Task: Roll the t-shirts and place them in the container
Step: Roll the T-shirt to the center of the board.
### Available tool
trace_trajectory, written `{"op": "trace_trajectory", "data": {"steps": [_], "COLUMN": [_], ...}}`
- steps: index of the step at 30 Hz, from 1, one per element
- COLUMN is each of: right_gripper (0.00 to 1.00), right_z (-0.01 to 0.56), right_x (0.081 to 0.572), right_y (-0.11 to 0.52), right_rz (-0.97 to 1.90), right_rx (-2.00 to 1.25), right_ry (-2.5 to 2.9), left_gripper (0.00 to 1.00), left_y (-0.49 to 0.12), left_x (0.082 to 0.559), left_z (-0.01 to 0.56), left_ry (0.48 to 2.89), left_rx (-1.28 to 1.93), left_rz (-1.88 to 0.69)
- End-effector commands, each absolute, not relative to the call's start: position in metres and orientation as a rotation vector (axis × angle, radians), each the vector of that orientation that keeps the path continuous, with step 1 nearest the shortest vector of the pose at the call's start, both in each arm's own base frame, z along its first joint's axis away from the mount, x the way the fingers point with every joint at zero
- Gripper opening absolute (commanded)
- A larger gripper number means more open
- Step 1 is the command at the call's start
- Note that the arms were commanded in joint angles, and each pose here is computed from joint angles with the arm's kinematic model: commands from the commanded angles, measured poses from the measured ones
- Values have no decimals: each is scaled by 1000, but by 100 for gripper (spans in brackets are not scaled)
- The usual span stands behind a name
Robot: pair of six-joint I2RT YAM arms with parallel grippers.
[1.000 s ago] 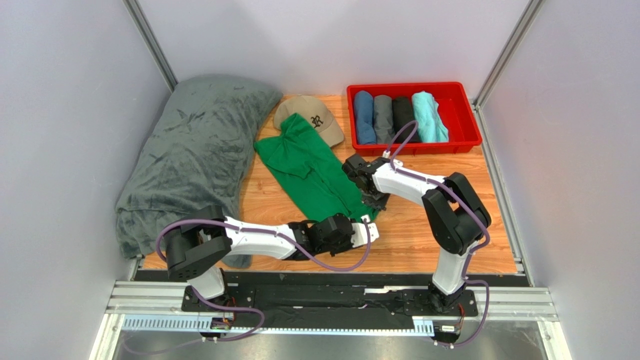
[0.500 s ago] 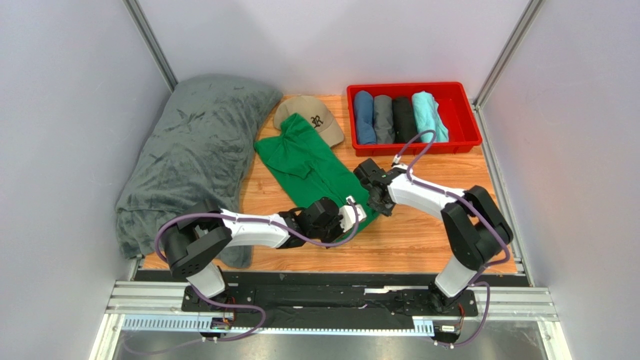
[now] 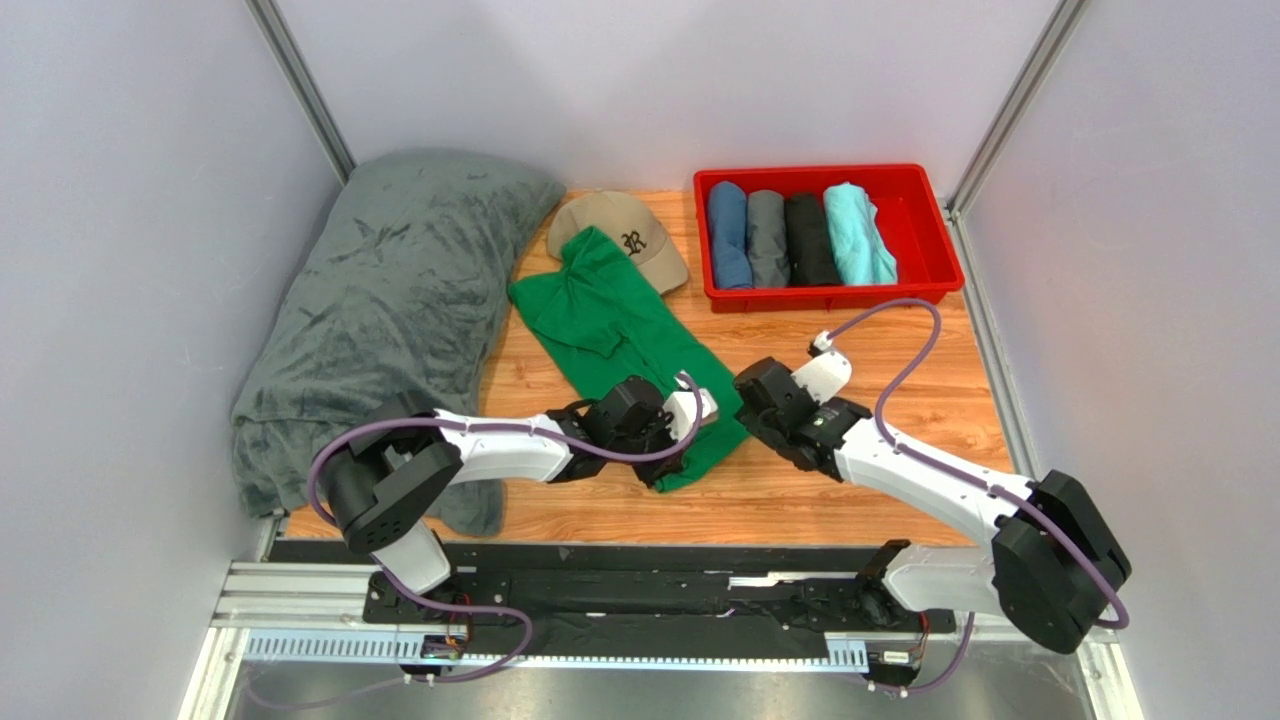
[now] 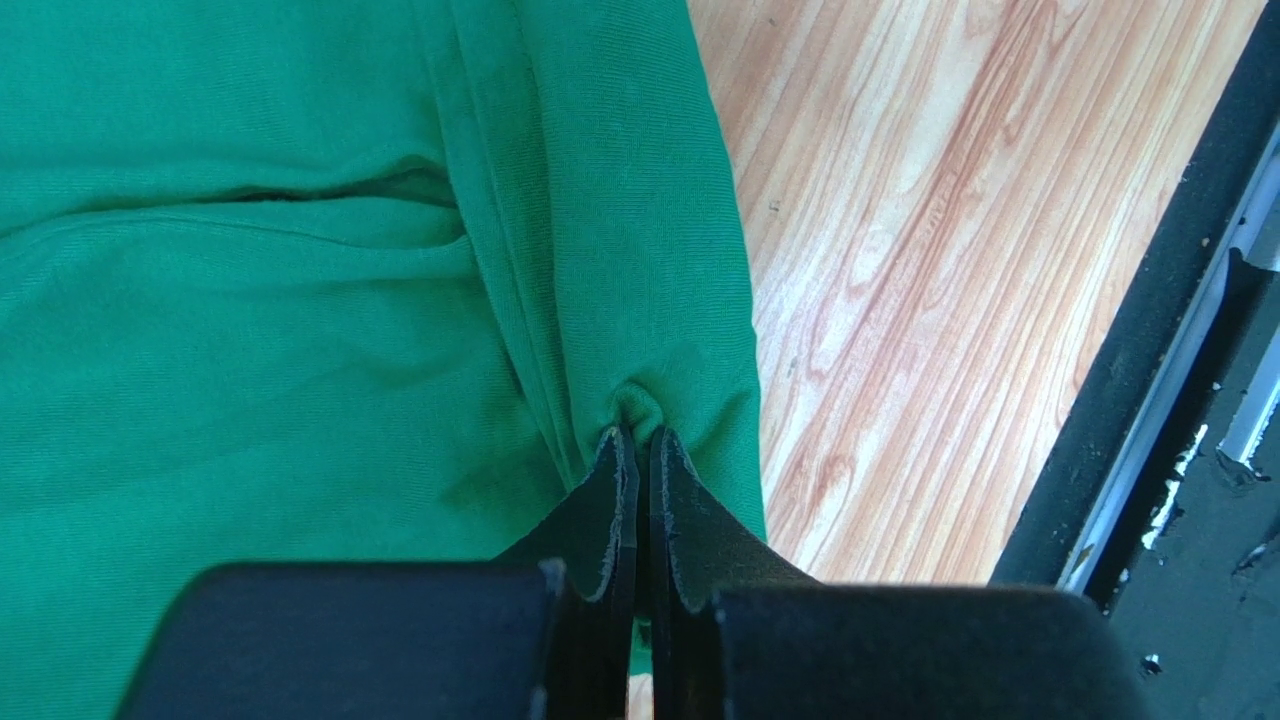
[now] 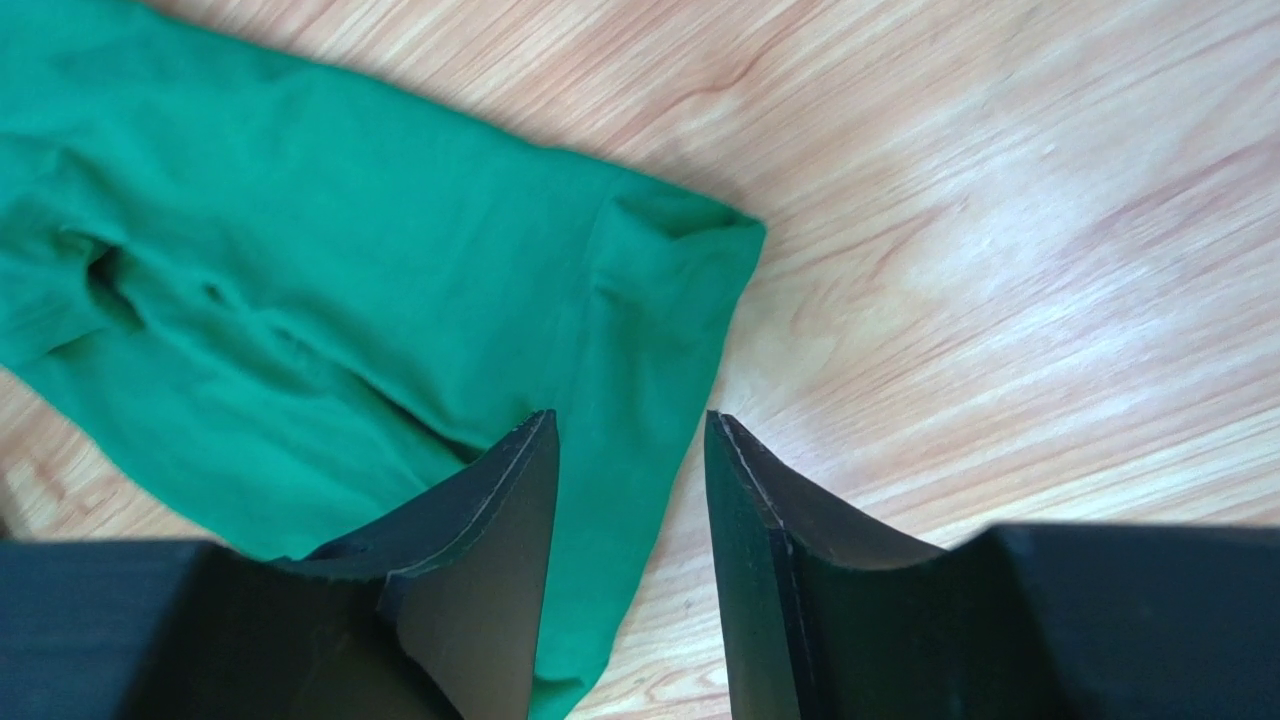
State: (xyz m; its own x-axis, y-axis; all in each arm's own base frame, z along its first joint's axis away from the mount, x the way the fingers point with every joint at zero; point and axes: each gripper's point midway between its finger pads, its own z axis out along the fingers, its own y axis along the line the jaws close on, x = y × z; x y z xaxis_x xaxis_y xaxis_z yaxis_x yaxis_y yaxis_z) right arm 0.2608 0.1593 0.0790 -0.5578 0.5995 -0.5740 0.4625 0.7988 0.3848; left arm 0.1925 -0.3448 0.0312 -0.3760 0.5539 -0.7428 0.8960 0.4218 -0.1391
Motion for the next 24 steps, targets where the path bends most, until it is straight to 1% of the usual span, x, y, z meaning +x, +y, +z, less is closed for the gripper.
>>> {"op": "trace_trajectory", "data": {"steps": [1,8,12,15,20,24], "right_gripper": [45,44,44,44,47,47], "right_z": [85,67,59,53,43,43], "right_x": [260,240,243,245,252,259], "right_y": [168,186,191,192,186,188], "right_rz": [292,282,321,294,224,228], "right_rx": [843,819,846,837,837,842], "right_ry": [2147,2131,2103,2107,2104,2091], "left_gripper": [0,0,0,0,0,0], "left_y": [-342,-340,-340,-340,-339,-339], "left_x": [187,188,189,189,188,187], "left_z": [32,32,34,35,36,36], "left_ry": [2097,2098,2094,2092,2088,2083], "left_rx": [1212,1208,1205,1205,1208,1211], "left_rz": [-766,-765,-764,-764,-765,-771]}}
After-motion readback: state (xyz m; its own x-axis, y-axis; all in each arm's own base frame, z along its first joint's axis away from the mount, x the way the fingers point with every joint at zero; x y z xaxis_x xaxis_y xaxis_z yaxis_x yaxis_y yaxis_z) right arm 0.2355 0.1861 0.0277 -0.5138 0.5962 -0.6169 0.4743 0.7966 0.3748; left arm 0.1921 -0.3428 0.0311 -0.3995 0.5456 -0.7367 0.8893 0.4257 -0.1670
